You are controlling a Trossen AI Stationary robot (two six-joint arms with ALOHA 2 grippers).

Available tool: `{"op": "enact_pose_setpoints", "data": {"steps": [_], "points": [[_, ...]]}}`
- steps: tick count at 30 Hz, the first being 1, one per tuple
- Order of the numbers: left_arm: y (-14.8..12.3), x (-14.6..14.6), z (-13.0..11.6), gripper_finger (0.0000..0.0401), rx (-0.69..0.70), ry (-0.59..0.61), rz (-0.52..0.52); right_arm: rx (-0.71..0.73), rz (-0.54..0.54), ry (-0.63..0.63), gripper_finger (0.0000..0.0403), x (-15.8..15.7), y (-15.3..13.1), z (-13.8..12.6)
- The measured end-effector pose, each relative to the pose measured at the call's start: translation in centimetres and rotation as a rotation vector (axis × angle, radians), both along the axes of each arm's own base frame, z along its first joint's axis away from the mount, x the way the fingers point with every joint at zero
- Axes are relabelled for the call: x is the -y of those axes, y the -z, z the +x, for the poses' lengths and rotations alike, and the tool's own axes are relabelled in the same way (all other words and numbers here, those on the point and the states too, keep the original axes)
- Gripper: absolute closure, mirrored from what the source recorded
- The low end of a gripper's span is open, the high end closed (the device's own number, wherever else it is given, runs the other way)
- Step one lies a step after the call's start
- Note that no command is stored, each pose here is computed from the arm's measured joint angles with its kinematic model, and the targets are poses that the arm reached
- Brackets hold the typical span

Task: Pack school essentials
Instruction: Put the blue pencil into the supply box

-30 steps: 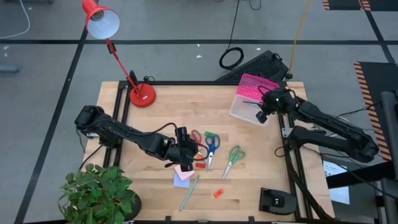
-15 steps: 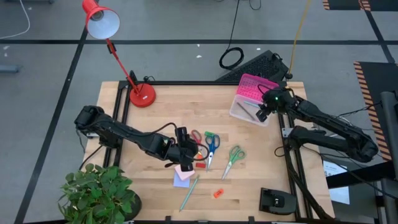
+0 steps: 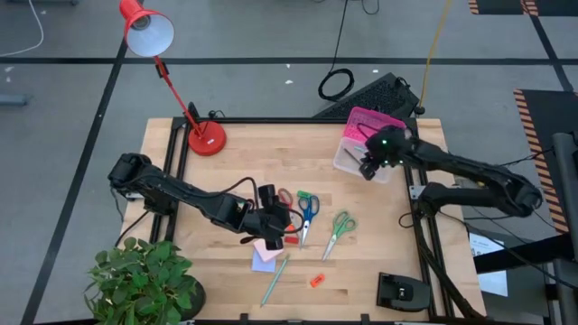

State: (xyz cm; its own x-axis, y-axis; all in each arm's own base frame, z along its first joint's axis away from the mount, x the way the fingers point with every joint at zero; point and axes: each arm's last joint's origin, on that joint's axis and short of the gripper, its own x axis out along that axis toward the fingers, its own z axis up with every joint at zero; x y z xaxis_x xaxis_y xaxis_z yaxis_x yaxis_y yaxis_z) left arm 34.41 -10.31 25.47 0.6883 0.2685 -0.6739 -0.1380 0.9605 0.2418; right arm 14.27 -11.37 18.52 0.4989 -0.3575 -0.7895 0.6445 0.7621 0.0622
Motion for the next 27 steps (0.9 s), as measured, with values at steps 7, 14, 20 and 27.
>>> {"op": "enact_pose_setpoints", "data": {"steps": [7, 14, 20, 27], "points": [[-0.1, 0.0, 0.1, 0.0155, -0.008, 0.041, 0.040, -0.045, 0.092, -0.056, 0.0316, 1.4, 3.1, 1.9], [-0.1, -0.1, 0.1, 0.0155, -0.004, 0.041, 0.043, -0.081, 0.126, -0.044, 0.0369, 2.3, 4.2, 2.7], [-0.1, -0.1, 0.1, 0.0155, 0.005, 0.023, 0.022, -0.132, 0.168, -0.042, 0.0401, 2.3, 5.1, 2.6], [-0.1, -0.1, 0.1, 0.0155, 0.005, 0.023, 0.022, -0.195, 0.129, -0.015, 0.0400, 2.5, 5.5, 2.5]]}}
